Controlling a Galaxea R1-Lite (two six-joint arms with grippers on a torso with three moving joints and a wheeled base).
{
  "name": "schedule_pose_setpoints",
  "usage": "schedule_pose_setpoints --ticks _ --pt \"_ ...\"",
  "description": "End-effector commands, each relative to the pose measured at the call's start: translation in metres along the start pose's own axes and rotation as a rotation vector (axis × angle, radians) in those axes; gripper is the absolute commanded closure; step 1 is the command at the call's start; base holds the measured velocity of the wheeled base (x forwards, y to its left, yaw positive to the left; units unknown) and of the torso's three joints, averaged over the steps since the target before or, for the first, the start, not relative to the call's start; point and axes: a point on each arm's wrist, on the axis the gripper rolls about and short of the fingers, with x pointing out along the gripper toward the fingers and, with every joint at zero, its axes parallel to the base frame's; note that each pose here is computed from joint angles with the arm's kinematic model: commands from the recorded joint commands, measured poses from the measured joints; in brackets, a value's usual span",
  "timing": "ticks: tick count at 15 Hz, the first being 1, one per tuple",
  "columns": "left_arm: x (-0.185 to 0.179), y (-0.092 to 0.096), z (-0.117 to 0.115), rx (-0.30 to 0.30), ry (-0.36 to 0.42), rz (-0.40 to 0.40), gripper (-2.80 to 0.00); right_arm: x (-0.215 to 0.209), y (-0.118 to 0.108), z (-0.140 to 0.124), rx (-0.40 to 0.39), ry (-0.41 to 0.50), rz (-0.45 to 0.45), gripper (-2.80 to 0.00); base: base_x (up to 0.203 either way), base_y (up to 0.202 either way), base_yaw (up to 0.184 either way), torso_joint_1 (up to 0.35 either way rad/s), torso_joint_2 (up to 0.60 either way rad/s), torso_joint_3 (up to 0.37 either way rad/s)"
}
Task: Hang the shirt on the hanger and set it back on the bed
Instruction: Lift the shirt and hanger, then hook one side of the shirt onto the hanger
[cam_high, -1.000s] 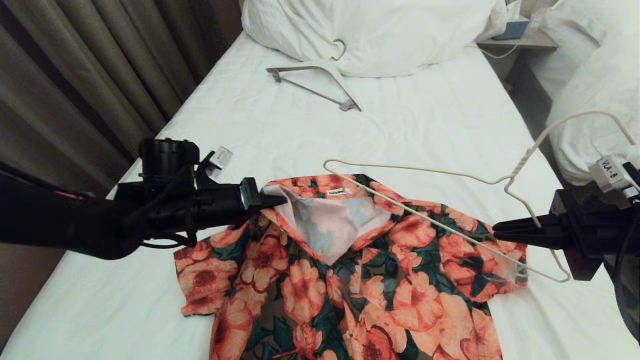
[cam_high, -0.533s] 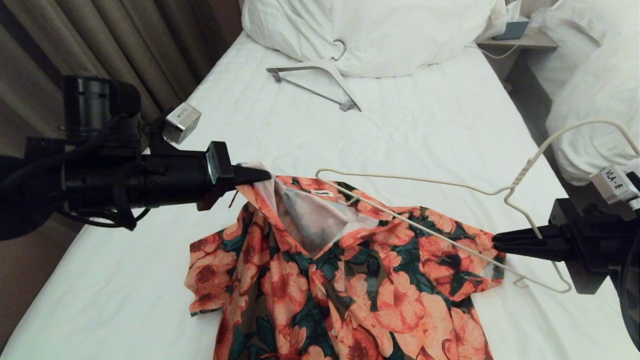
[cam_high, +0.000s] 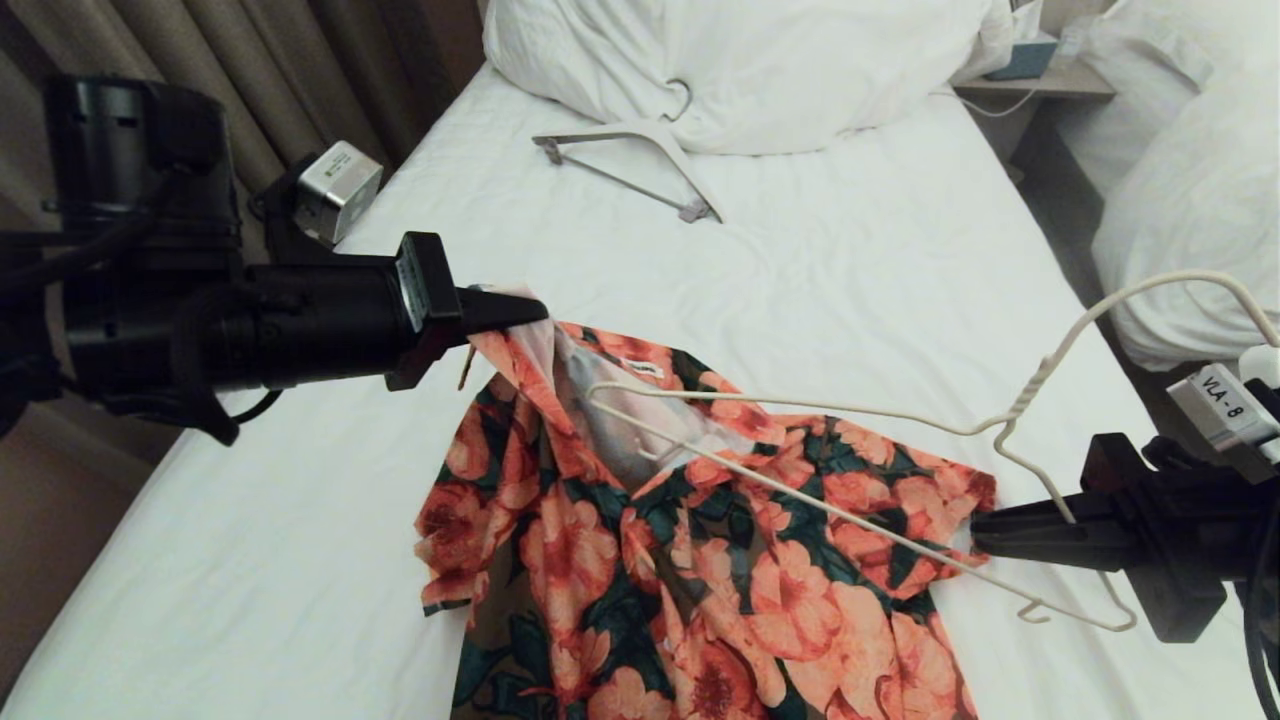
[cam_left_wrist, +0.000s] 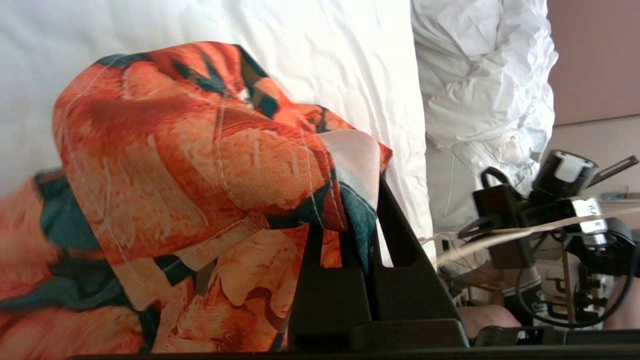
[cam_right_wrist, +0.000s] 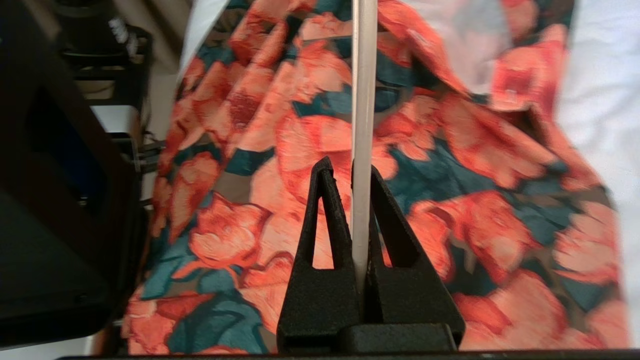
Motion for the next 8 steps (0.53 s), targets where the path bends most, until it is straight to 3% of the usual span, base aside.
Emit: schedule_pose_setpoints --ticks 1,3,8 --pt "-0.005 -0.018 0.001 0.010 0.008 -0.016 0.00 0.006 -0.002 -0.003 0.006 -0.004 0.026 0.00 0.000 0.000 0.000 0.000 0.00 0.000" --pt "-0.013 -0.034 -0.005 0.020 0.036 -0.016 0.00 0.009 -0.010 -0.004 0.006 -0.004 0.030 0.00 0.000 0.000 0.000 0.000 0.00 0.000" --pt "-0.015 -0.038 -0.009 0.027 0.041 -0.019 0.00 0.016 -0.022 -0.010 0.005 -0.004 0.033 0.00 0.000 0.000 0.000 0.000 0.00 0.000"
